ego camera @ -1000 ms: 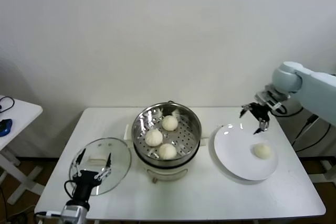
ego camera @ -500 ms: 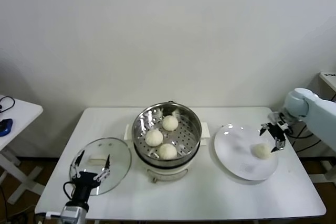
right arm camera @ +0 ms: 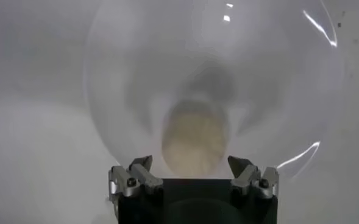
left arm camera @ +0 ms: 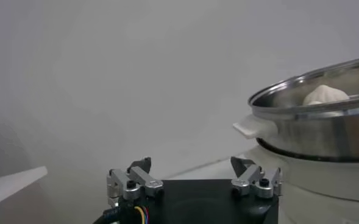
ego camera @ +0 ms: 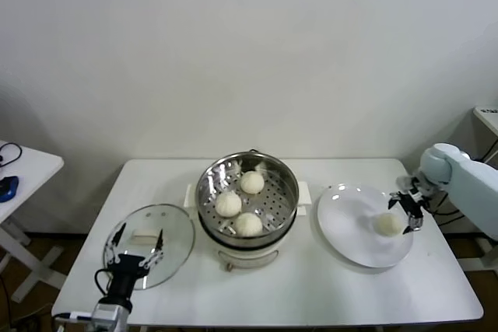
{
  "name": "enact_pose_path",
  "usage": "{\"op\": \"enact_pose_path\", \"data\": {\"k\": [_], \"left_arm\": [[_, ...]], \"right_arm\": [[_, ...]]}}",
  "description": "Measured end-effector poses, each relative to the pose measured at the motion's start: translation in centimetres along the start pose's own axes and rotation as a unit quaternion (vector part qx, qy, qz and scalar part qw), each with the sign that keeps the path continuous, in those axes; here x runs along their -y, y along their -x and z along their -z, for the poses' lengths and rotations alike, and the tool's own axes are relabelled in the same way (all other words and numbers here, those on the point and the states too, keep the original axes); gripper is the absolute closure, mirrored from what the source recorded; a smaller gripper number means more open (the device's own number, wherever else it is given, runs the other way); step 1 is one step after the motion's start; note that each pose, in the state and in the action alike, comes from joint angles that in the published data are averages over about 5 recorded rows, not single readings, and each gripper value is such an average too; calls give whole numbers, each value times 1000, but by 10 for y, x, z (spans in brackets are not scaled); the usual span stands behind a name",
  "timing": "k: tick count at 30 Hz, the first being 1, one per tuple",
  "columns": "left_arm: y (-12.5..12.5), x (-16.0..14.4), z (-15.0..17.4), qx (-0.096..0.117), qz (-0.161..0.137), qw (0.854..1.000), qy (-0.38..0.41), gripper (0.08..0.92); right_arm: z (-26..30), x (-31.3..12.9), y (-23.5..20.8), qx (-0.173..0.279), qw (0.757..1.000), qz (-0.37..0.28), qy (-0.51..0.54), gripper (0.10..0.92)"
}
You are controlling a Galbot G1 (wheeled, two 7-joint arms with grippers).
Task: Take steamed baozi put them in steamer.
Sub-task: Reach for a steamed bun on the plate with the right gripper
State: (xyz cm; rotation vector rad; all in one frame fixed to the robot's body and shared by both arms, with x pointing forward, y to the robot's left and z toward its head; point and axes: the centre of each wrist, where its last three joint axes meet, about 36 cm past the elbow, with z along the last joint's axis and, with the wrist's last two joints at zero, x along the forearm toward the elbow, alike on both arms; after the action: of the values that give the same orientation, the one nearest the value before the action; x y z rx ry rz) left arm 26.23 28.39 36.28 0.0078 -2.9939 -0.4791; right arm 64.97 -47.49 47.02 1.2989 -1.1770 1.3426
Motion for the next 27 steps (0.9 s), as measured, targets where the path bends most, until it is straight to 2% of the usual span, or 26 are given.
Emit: {"op": "enact_pose_path", "data": {"k": [14, 27], "left_arm": [[0, 0, -1, -1, 1, 1000, 0, 177], [1, -1, -1, -1, 4, 1000, -2, 177]], "right_arm": [[6, 7, 13, 5, 1000, -1, 7, 205], [2, 7, 15, 7, 1000, 2, 15, 318]]}}
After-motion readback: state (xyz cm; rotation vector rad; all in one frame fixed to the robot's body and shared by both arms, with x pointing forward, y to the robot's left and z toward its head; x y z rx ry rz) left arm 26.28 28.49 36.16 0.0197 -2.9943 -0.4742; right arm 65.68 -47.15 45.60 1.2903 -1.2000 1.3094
